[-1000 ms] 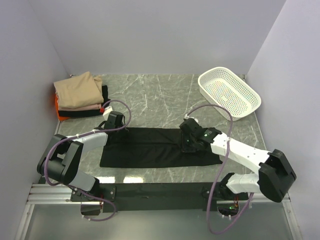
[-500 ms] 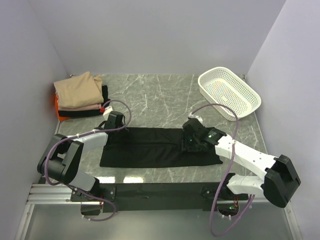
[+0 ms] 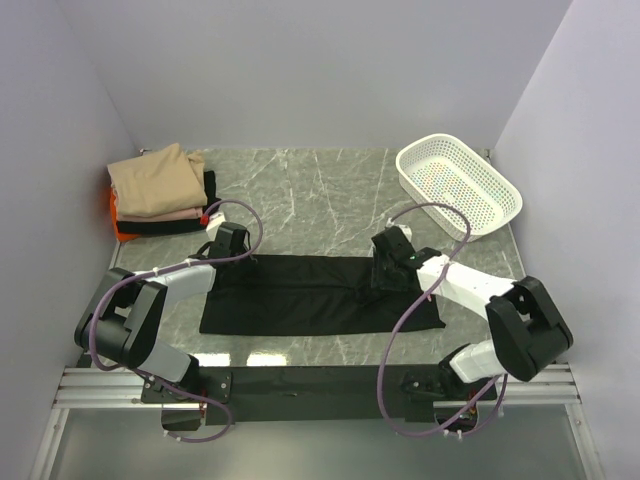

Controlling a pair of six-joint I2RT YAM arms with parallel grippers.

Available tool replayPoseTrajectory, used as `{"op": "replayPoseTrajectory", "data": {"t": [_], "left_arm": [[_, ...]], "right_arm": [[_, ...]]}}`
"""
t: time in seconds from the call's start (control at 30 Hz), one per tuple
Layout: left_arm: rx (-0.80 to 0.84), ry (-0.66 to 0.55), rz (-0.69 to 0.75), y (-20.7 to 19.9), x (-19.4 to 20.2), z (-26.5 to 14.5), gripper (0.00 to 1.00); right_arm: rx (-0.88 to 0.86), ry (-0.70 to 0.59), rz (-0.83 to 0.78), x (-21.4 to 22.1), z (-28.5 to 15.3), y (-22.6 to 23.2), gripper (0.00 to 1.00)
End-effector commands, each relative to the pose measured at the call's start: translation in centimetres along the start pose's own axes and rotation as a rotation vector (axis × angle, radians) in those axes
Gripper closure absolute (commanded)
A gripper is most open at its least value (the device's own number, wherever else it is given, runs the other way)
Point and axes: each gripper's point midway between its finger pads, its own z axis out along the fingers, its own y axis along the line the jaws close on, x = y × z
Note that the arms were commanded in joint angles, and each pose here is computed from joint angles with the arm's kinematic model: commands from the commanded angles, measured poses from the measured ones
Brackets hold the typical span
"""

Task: Fold and stack the t-shirts
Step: Fold the tshirt

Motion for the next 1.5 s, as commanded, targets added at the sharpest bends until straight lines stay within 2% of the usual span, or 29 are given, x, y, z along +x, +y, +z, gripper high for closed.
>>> {"op": "replayPoseTrajectory", "data": {"t": [0.0,0.2,0.4,0.7,0.93,1.23,1.33,1.47], "left_arm": [[-0.026,0.011,0.035,0.8,0.5,0.0,0.69],[-0.021,0.010,0.032,0.7,0.5,-0.1,0.69],[-0.023,0.014,0.033,0.7,0.5,0.1,0.69],[-0.025,0.019,0.033,0.7,0.7,0.3,0.69],[0.013,0.000,0.043,-1.6,0.1,0.0,0.69],[0.153,-0.014,0.059,-9.1,-0.9,0.8,0.69],[0.144,0.007,0.060,-9.6,-0.3,2.3,0.69],[0.093,0.059,0.074,-8.1,1.9,4.2,0.69]], "right_arm": [[0.011,0.004,-0.009,0.7,1.0,-0.5,0.51],[0.007,0.093,-0.019,3.7,-0.3,-1.1,0.53],[-0.099,0.131,-0.011,5.6,-3.1,0.2,0.53],[-0.120,0.153,-0.031,6.7,-4.6,0.7,0.53],[-0.095,-0.005,0.071,1.3,-4.6,0.2,0.52],[-0.006,-0.140,0.245,-6.6,-3.4,-6.3,0.52],[0.023,-0.163,0.310,-7.9,-3.0,-8.9,0.52],[0.054,-0.148,0.365,-8.3,-1.9,-11.4,0.52]]}}
